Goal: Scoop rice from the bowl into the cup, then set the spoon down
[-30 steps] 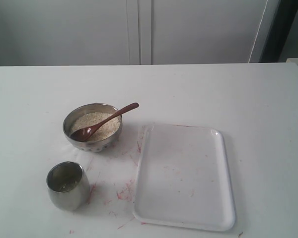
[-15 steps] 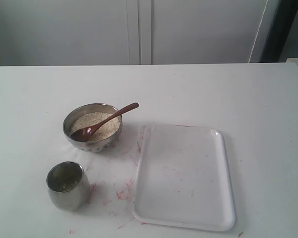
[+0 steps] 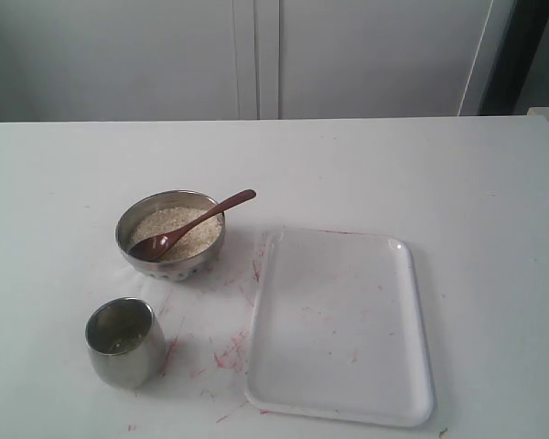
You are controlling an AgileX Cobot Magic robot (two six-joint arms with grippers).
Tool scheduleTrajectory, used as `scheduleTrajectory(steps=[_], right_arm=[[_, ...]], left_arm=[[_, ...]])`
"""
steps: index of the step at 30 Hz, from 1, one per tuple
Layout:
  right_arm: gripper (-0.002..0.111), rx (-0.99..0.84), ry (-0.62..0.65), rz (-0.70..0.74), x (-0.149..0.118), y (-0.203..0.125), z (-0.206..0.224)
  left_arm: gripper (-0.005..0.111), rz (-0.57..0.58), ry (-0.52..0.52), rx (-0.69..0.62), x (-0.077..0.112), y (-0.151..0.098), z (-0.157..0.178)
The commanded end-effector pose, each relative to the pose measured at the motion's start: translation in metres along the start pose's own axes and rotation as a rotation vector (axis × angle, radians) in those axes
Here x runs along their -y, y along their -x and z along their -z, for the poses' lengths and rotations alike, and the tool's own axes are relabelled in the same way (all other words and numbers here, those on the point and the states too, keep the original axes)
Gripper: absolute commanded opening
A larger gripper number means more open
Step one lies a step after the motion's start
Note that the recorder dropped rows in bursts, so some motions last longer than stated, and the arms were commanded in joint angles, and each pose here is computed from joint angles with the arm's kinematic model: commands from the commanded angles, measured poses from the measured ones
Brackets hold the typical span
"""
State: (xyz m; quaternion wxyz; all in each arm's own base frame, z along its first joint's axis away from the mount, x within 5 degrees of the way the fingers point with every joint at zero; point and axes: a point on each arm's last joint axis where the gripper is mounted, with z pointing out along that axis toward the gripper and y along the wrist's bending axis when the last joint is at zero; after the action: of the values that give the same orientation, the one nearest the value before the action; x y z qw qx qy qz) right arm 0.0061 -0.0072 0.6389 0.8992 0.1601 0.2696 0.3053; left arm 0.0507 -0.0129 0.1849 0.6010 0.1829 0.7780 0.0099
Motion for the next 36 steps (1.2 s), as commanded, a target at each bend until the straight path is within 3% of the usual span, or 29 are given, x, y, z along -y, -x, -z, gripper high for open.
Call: scheduleTrajectory(steps=[1,9,22,28,36], right_arm=[[0.000,0.024,-0.067,-0.111,0.006,0.001,0.000],[0.000,-0.016,-0.025,-0.309,0.002,-0.002,0.000],[0.000,-0.026,-0.009,-0.327,0.001,-0.003,0.000],[0.000,-0.049,0.024,-0.218,0.001,-0.008,-0.004],[0.000,-0.086,-0.024,0.083,0.009,-0.015,-0.005]], left_arm=[[0.014,0.009,-0.019,-0.024,0.002,-0.004,-0.001],[0.014,0.009,-0.019,-0.024,0.002,-0.004,-0.001],[0.014,0.009,-0.019,-0.024,0.002,-0.004,-0.001],[0.014,0.009,-0.019,-0.024,0.002,-0.004,-0.001],[0.014,0.009,-0.019,-0.024,0.002,-0.004,-0.001]])
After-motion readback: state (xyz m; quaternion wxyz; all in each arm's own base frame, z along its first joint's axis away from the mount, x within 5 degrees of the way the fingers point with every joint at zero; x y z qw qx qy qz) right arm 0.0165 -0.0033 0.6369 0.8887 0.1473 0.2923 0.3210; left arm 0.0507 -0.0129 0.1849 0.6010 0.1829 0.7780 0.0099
